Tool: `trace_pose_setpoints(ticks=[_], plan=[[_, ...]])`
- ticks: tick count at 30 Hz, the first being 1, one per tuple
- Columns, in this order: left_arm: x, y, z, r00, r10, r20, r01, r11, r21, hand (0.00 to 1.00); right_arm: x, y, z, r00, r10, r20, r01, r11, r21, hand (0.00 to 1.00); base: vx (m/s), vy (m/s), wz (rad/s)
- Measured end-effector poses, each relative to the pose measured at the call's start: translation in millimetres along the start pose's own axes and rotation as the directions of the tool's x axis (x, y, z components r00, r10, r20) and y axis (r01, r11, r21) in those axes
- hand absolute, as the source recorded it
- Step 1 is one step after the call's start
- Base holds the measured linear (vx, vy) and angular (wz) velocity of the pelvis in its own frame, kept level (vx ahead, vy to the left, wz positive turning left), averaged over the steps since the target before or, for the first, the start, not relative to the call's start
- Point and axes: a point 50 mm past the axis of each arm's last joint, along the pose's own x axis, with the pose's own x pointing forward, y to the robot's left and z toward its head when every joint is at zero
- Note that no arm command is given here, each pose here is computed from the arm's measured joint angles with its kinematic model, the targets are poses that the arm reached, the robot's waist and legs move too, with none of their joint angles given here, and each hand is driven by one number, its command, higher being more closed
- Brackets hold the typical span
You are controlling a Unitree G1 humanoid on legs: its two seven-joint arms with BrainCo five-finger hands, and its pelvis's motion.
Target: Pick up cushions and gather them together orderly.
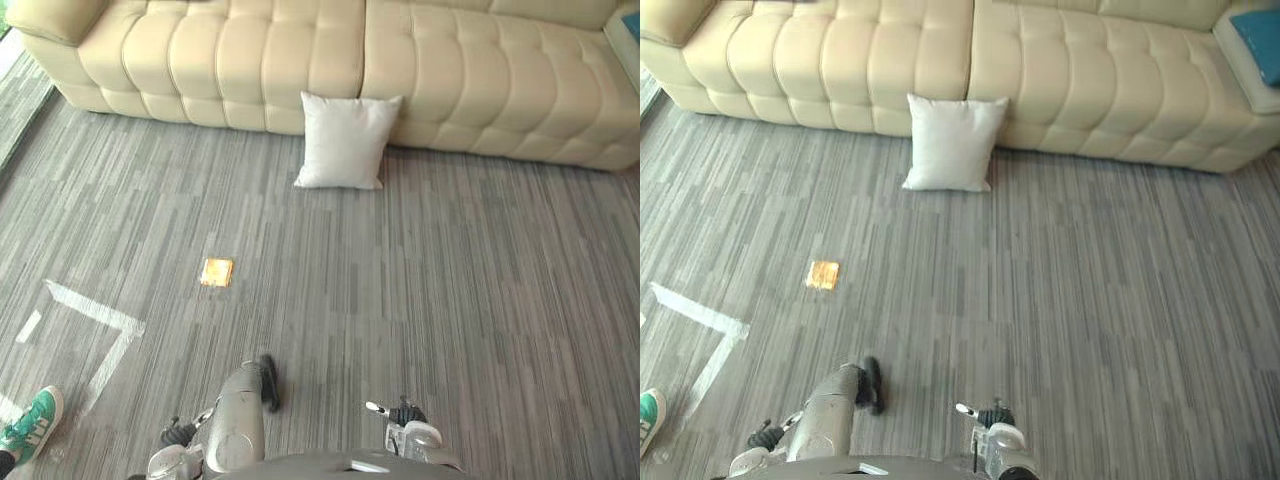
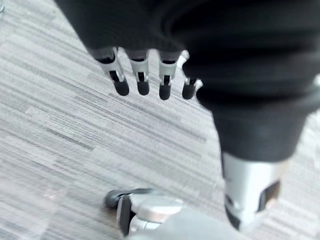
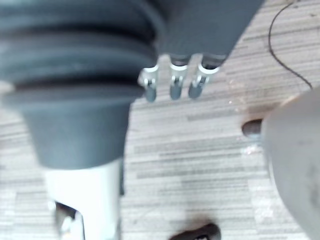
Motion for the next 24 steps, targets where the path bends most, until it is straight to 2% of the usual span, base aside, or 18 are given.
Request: trace_pose_setpoints(ticks=[3,9,16,22,24], plan=[[1,3,1,1.0,0.0,0.002,0.0,1.0,0.004,0.0,0,-2,-3,1.0,-0.004,-0.007,0.004,1.0,-0.005,0.0,0.52,0.193,-0.04],[1,-3,4,1.0,-0.021,0.016,0.02,0.999,0.039,0.0,0,-4,21,0.994,0.01,0.107,-0.009,1.0,-0.015,0.0,0.43,0.012,-0.14],[0,-41,19,0.99,-0.132,0.045,0.125,0.983,0.131,0.0,2,-6,41,0.986,0.008,0.167,-0.006,1.0,-0.015,0.0,0.56,-0.224,0.41],[-5,-62,23,0.981,-0.181,0.069,0.174,0.98,0.099,0.0,1,-11,47,0.982,0.003,0.188,-0.007,1.0,0.022,0.0,0.46,-0.212,0.06],[-5,-61,27,0.981,-0.171,0.088,0.168,0.985,0.042,0.0,-2,-9,42,0.982,0.011,0.187,-0.014,1.0,0.011,0.0,0.48,-0.133,-0.13]])
